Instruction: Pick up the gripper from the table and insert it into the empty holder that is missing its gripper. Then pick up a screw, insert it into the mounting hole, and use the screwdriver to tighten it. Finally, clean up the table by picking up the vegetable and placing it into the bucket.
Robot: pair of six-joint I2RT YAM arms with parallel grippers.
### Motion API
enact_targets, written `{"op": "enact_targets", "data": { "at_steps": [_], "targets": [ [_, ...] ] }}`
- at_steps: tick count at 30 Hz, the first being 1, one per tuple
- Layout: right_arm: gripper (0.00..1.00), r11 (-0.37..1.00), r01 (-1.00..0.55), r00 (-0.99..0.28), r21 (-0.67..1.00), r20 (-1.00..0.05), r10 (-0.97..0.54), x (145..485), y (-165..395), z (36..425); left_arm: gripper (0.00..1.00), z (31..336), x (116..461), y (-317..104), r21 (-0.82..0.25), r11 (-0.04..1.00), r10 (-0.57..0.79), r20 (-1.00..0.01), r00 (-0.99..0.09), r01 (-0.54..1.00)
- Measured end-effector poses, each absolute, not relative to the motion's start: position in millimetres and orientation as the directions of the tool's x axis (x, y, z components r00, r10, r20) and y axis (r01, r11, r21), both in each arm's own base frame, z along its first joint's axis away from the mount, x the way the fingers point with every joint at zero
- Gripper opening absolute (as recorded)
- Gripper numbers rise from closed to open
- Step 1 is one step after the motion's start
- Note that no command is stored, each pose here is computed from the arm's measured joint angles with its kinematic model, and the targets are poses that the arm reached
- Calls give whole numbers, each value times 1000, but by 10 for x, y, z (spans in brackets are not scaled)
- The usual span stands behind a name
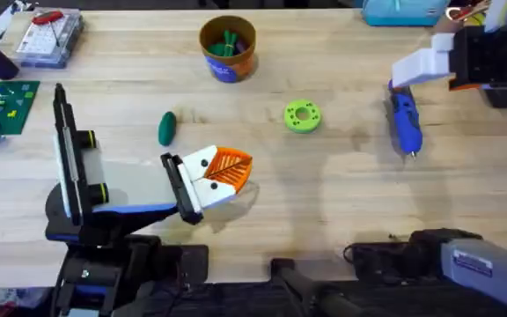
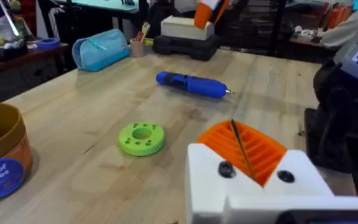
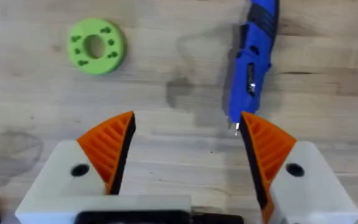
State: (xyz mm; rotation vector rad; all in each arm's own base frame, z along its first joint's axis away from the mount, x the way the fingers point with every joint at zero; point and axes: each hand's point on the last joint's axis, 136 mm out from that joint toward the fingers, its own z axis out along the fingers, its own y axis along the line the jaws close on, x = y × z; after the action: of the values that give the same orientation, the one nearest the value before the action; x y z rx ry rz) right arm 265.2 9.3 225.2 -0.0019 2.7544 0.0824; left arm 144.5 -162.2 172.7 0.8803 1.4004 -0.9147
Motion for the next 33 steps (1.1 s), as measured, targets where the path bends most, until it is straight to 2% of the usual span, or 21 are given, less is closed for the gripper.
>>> {"op": "enact_targets", "data": {
  "at_steps": [14, 19, 27, 33],
  "targets": [
    [995, 992, 121, -969, 39, -211, 127, 3117, -587, 1524, 4, 1727, 1446, -1622, -31, 407, -7, -999, -31, 913],
    [995, 994, 101, -980, 40, -166, 106, 3241, -709, 1247, 4, 1727, 1446, -1622, -31, 408, -7, -999, -31, 913],
    [995, 999, 31, -985, 30, -168, 36, 3518, -774, 899, 4, 1727, 1445, -1622, -31, 407, -7, -999, -31, 913],
    [995, 999, 23, -993, 40, -115, 27, 3535, -779, 658, 4, 1727, 1445, -1622, -31, 407, -7, -999, -31, 913]
  ]
}}
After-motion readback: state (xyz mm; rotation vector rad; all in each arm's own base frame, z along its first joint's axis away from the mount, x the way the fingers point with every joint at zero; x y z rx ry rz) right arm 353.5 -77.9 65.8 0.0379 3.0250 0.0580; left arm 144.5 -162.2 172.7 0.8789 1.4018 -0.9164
